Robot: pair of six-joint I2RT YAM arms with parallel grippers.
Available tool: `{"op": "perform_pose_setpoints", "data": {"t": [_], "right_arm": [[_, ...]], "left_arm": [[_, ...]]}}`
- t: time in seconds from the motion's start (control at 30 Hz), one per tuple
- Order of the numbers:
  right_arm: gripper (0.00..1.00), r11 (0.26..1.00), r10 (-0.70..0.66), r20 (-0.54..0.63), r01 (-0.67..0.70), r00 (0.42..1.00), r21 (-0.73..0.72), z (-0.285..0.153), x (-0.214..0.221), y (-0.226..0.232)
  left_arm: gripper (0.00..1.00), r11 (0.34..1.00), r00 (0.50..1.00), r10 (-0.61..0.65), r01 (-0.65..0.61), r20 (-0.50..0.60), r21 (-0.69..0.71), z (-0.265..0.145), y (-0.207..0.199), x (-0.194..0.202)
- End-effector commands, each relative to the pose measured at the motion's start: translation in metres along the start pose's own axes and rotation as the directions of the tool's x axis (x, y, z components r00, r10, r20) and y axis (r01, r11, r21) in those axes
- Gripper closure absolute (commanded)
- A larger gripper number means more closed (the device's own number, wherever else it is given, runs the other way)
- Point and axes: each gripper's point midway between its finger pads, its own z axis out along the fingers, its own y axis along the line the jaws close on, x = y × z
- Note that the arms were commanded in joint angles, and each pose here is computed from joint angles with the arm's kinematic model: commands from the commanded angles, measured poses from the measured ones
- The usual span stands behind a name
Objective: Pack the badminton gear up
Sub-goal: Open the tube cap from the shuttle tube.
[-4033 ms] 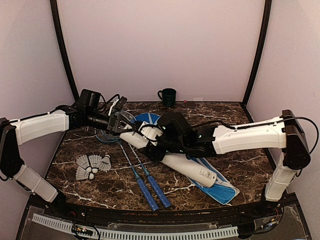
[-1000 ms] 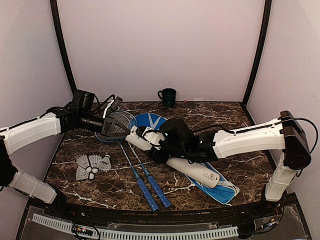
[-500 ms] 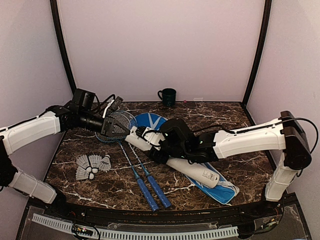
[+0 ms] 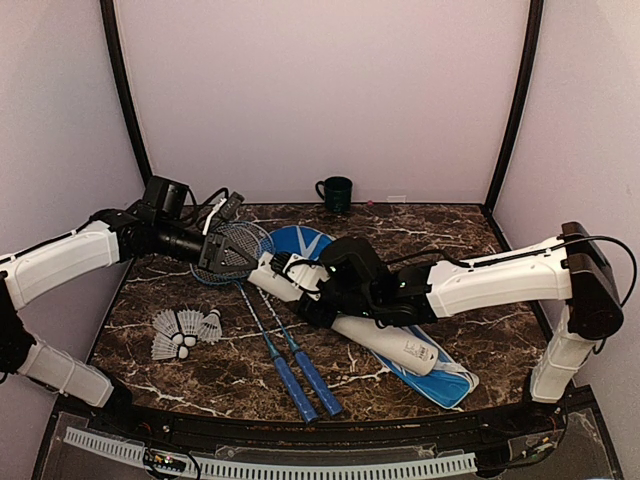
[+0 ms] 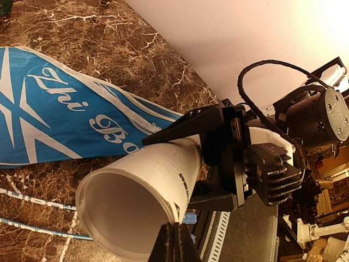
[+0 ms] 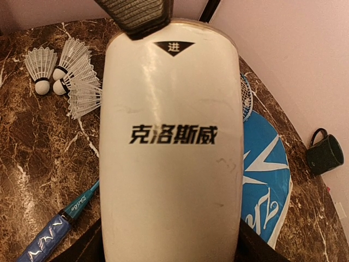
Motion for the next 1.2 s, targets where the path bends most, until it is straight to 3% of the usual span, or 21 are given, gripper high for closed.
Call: {"op": "perform_pose_setpoints", "data": {"t": [0.0,0.7,1.17], "right_arm": [[0.32,1.000,-0.002,0.008,0.002,1.000,0.025,-0.009,-0.002,-0.005],[0.33,1.000,0.000,0.017,0.000,1.000,0.004,-0.006,-0.003,0.000],[0.33,1.000,-0.001,0.015,0.001,1.000,-0.003,-0.004,-0.002,0.002]], "left_arm": [[1.00,1.000,1.000,0.009,-0.010,0.027,0.009,-0.013,-0.006,-0.009],[0.91,0.997,1.000,-0.030,0.030,-0.003,0.067,-0.008,-0.006,-0.001],[0.63,0.995,0.999,-0.045,0.046,-0.013,0.087,-0.003,-0.005,-0.002]]}}
